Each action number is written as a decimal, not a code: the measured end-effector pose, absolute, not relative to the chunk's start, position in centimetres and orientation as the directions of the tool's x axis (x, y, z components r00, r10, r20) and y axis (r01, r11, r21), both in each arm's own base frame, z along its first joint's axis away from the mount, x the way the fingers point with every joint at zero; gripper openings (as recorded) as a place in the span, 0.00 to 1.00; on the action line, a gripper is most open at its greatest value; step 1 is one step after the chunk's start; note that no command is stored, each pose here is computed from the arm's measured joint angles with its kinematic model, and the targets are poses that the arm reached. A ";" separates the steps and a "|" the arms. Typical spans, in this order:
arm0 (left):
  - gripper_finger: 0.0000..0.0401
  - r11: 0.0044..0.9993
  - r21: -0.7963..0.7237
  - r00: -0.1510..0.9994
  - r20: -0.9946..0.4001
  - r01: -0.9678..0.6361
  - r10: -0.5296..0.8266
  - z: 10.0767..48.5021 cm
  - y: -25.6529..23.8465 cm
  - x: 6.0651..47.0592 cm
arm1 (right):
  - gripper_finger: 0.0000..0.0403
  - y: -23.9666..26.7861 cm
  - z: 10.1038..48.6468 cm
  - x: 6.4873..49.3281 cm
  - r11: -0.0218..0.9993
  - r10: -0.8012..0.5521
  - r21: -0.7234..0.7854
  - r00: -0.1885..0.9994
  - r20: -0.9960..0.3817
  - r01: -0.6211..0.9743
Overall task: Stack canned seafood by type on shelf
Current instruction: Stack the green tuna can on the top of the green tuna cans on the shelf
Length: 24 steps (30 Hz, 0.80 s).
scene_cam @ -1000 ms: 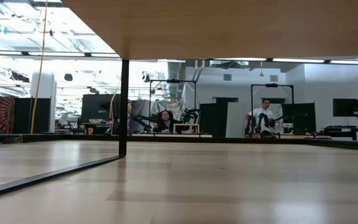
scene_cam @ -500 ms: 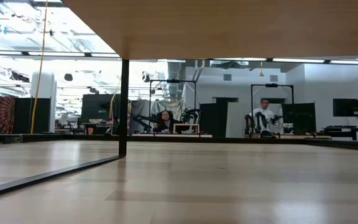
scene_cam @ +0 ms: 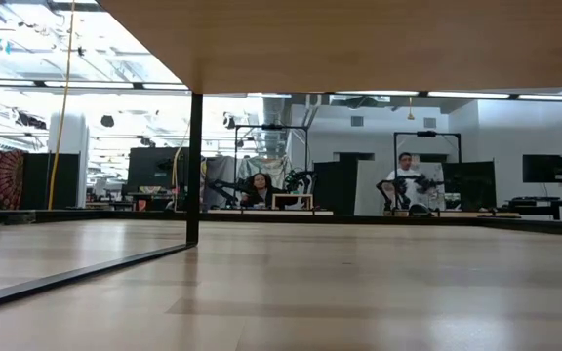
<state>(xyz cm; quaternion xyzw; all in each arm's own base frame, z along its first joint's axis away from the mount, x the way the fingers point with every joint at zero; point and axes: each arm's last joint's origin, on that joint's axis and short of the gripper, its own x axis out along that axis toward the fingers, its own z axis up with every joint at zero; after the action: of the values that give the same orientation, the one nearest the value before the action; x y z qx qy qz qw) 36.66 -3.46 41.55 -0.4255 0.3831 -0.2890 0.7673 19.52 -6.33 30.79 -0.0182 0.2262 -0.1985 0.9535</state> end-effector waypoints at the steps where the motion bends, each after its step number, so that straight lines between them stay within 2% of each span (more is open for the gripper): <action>1: 0.34 0.469 -0.875 0.538 -0.342 0.116 -0.770 41.6 -3.5 36.7 | 0.73 -6.3 30.9 19.6 0.920 -0.388 -0.124 0.822 -0.417 0.371; 7: 0.35 0.466 -0.880 0.545 -0.346 0.094 -0.764 41.6 -3.7 36.6 | 0.73 -6.4 30.9 19.6 0.920 -0.388 -0.123 0.826 -0.409 0.372; 16: 0.45 0.506 -0.857 0.572 -0.368 0.097 -0.733 41.5 -3.8 36.7 | 0.73 -6.3 30.9 19.6 0.921 -0.386 -0.122 0.827 -0.410 0.369; 24: 0.49 0.505 -0.856 0.534 -0.377 0.111 -0.757 41.3 -4.7 36.4 | 0.73 -6.4 31.0 19.7 0.921 -0.387 -0.122 0.830 -0.402 0.370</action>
<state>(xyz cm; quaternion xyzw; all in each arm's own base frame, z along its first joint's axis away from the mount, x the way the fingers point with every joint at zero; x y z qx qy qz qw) 36.41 -4.69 41.33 -0.4107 0.3930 -0.2807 0.7734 19.66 -6.36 31.00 -0.0193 0.2144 -0.1979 0.9563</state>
